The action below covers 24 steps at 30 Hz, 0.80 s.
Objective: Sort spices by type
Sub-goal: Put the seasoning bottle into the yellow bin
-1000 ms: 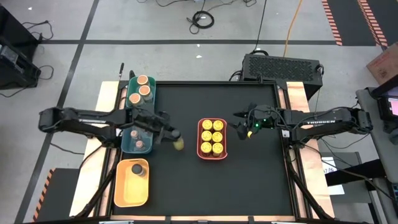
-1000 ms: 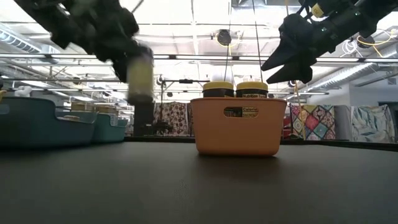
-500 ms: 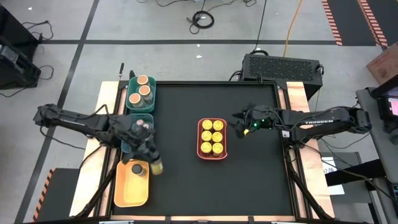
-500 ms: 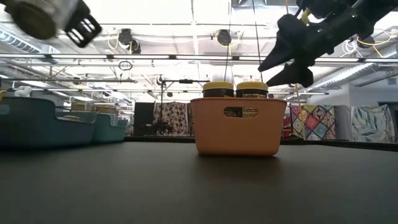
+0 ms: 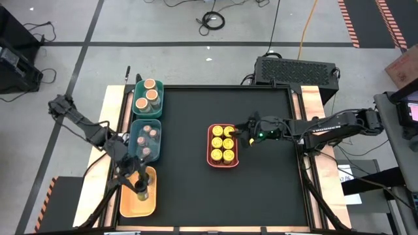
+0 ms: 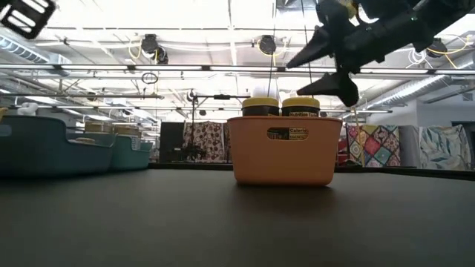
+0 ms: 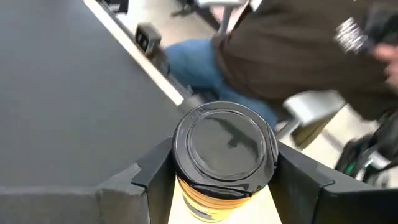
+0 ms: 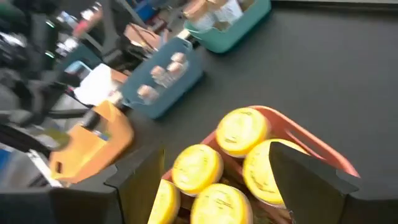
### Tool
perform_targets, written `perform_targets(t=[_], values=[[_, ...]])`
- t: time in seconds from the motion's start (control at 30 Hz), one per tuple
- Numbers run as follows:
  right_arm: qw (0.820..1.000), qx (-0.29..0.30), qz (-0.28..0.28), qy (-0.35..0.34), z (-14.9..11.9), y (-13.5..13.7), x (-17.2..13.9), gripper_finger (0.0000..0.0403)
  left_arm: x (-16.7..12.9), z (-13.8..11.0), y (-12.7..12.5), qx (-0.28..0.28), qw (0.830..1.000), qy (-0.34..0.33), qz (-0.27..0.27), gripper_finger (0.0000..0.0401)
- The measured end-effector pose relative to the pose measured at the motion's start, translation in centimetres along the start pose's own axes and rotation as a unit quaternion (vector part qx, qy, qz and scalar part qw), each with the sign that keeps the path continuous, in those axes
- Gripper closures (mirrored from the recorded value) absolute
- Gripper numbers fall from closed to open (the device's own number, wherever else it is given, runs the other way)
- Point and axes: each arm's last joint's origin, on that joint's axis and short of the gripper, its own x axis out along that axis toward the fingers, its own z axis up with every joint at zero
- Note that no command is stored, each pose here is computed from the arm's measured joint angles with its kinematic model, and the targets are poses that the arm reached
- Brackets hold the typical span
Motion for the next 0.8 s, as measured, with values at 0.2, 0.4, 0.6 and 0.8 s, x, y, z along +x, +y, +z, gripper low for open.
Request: perform_targets(t=[0.2, 0.4, 0.6, 0.8], values=[[0.998, 0.021, 0.052, -0.028, 0.0, 1.4, 0.1, 0.0119, 0.8, -1.5, -1.3, 0.057, 0.998, 0.036, 0.01, 0.0193], [0.995, 0.025, 0.086, -0.053, 0.2, 2.3, -0.2, 0.0119, 1.5, -2.2, -2.4, 0.11, 0.992, 0.053, 0.026, 0.0193], [0.994, 0.027, 0.088, -0.064, 0.2, 2.6, -0.3, 0.0119, 3.0, -3.0, -2.5, 0.139, 0.983, 0.089, 0.078, 0.0193], [0.993, 0.024, 0.095, -0.059, -0.1, 3.0, -0.4, 0.0119, 4.7, -3.8, -2.2, 0.125, 0.975, 0.128, 0.129, 0.0193]])
